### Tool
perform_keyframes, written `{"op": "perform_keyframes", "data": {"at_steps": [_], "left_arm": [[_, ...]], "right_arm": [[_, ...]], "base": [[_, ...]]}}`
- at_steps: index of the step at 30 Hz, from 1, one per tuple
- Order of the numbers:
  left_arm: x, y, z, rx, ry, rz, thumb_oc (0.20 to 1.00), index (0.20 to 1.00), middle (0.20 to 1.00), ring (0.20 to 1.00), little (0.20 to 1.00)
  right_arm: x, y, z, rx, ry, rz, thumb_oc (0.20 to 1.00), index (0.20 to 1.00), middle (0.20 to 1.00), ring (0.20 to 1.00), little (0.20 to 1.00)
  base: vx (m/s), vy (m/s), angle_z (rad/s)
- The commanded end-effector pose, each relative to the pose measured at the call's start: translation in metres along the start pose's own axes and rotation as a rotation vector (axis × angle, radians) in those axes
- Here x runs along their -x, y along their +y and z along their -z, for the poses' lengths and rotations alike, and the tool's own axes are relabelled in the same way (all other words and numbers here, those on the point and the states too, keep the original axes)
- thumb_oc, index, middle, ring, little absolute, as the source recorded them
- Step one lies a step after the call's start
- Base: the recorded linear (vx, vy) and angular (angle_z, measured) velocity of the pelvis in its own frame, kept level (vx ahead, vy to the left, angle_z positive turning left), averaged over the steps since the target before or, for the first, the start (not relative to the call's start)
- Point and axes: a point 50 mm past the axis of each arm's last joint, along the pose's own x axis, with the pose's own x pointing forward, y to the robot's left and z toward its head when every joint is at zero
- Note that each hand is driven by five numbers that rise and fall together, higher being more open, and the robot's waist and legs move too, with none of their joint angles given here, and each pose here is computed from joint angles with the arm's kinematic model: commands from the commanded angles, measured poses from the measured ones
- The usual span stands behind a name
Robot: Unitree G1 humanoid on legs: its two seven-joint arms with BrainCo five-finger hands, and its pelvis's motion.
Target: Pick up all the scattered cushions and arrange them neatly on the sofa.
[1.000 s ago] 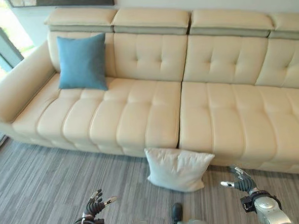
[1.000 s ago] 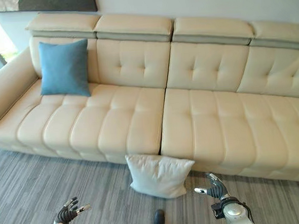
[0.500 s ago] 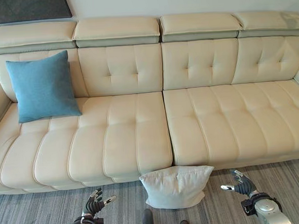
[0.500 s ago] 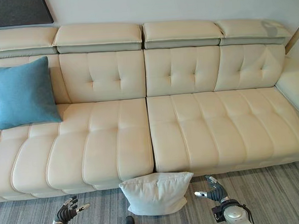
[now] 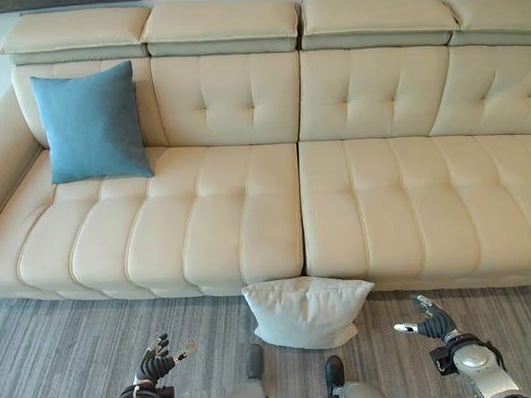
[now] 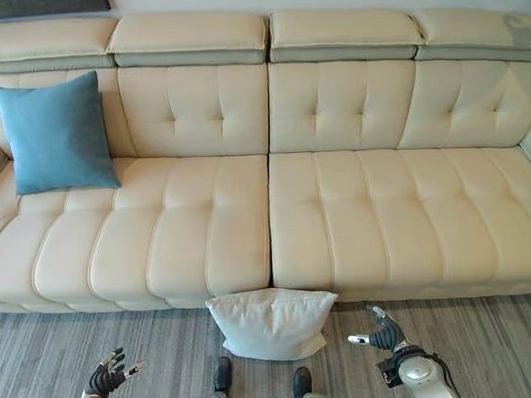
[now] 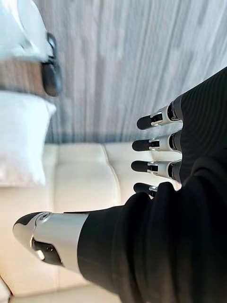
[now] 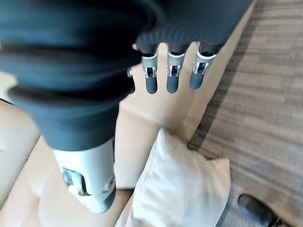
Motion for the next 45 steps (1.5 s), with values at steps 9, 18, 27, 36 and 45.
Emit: {"op": "perform_keyframes", "data": {"at_steps": [9,18,27,36,45], "left_arm": [[-0.032,-0.001,-0.159,0.015,-0.464,-0.108,1.000,1.000,1.000,1.000,1.000],[-0.018,-0.012,-0.252,-0.047,-0.733,-0.102,1.000,1.000,1.000,1.000,1.000],[0.018,-0.069,-0.367,-0.114,-0.993,-0.054,1.000,1.000,1.000,1.000,1.000],[0.042,-0.139,-0.392,0.166,-0.989,0.143,0.200,0.200,0.200,0.200,0.200],[0.071,-0.152,-0.390,0.459,-1.089,0.287,0.200,0.200,0.200,0.200,0.200]], "right_arm": [[-0.040,-0.059,-0.106,-0.146,-0.244,0.304,1.000,1.000,1.000,1.000,1.000],[-0.043,-0.066,-0.191,-0.249,-0.480,0.335,1.000,1.000,1.000,1.000,1.000],[-0.011,-0.023,-0.339,-0.272,-0.850,0.243,1.000,1.000,1.000,1.000,1.000],[-0.008,0.051,-0.355,-0.545,-0.761,0.014,0.200,0.200,0.200,0.200,0.200],[0.020,0.049,-0.361,-0.841,-0.941,-0.077,0.200,0.200,0.200,0.200,0.200]], "base": [[-0.25,0.004,0.09],[-0.01,0.006,0.01],[0.05,-0.013,0.04],[0.00,-0.007,0.04],[0.00,0.013,0.01]]}}
